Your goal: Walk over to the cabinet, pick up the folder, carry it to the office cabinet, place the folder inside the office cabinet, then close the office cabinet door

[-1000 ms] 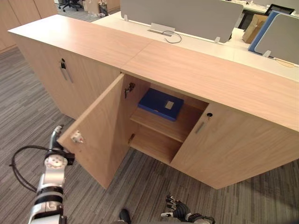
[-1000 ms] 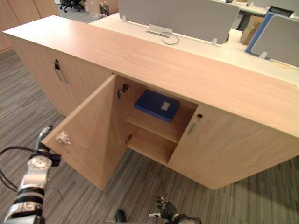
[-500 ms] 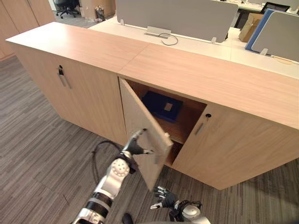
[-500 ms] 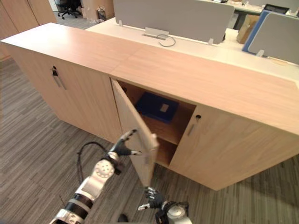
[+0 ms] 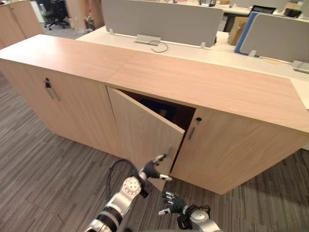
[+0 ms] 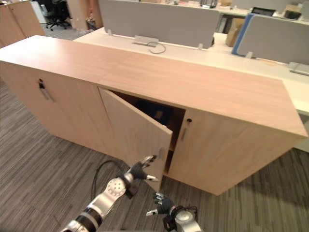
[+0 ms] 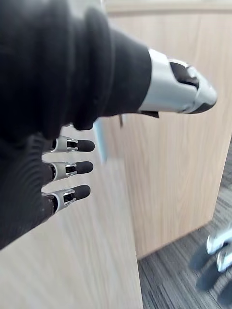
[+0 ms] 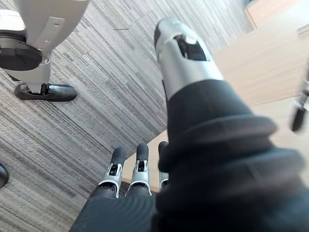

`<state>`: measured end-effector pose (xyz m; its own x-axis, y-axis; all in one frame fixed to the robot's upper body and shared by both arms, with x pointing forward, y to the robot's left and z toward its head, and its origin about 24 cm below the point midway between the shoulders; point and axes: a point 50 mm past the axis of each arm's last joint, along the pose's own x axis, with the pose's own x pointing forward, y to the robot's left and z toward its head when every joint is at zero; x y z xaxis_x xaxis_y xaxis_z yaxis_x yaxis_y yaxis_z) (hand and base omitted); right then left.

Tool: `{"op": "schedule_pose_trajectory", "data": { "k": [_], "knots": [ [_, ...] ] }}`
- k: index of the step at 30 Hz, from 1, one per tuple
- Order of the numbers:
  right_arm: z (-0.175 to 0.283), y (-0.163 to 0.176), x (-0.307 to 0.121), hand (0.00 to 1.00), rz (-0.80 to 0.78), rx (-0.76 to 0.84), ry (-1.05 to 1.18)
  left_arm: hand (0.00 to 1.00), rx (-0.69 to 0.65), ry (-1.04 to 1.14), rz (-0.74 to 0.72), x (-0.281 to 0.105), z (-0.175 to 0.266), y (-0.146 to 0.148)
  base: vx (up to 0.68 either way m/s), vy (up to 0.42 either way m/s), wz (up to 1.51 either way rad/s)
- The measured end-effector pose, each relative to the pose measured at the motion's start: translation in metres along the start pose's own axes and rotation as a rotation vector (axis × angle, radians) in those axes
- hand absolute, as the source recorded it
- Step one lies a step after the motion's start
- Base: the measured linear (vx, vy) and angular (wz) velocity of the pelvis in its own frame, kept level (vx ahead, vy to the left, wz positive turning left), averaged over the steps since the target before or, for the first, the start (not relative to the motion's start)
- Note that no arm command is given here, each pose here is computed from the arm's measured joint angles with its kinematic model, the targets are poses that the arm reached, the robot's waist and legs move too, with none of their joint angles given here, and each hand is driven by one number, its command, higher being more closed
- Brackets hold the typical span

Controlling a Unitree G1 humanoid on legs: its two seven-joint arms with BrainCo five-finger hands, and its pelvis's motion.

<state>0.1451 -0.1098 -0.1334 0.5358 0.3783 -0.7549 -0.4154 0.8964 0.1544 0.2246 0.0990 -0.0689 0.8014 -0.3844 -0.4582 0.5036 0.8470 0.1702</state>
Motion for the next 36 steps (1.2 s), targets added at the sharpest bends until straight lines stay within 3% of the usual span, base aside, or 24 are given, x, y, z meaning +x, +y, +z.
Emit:
{"op": "schedule_pose_trajectory", "data": {
  "k": [5, 11, 19, 22, 36],
  "knots": [
    [-0.013, -0.007, -0.005, 0.00, -0.047, 0.072, 0.026, 0.00, -0.165, 0.253, 0.193, -0.041, -0.073, 0.020, -0.01, -0.034, -0.19],
    [-0.028, -0.013, -0.015, 0.00, -0.137, 0.159, 0.030, 0.00, -0.654, 0.436, 0.624, -0.098, -0.137, 0.037, 0.02, -0.084, -0.07],
    [-0.046, -0.034, -0.018, 0.00, -0.238, 0.201, 0.116, 0.00, -0.974, 0.496, 0.734, -0.126, -0.167, 0.014, -0.11, 0.078, -0.49],
    [-0.048, -0.037, -0.019, 0.00, -0.265, 0.226, 0.119, 0.00, -1.007, 0.523, 0.723, -0.132, -0.173, 0.008, -0.02, 0.078, -0.16],
    [-0.055, -0.026, -0.017, 0.00, -0.264, 0.281, 0.136, 0.00, -0.906, 0.539, 0.691, -0.133, -0.172, 0.007, 0.07, 0.022, 0.00]
  ]
}}
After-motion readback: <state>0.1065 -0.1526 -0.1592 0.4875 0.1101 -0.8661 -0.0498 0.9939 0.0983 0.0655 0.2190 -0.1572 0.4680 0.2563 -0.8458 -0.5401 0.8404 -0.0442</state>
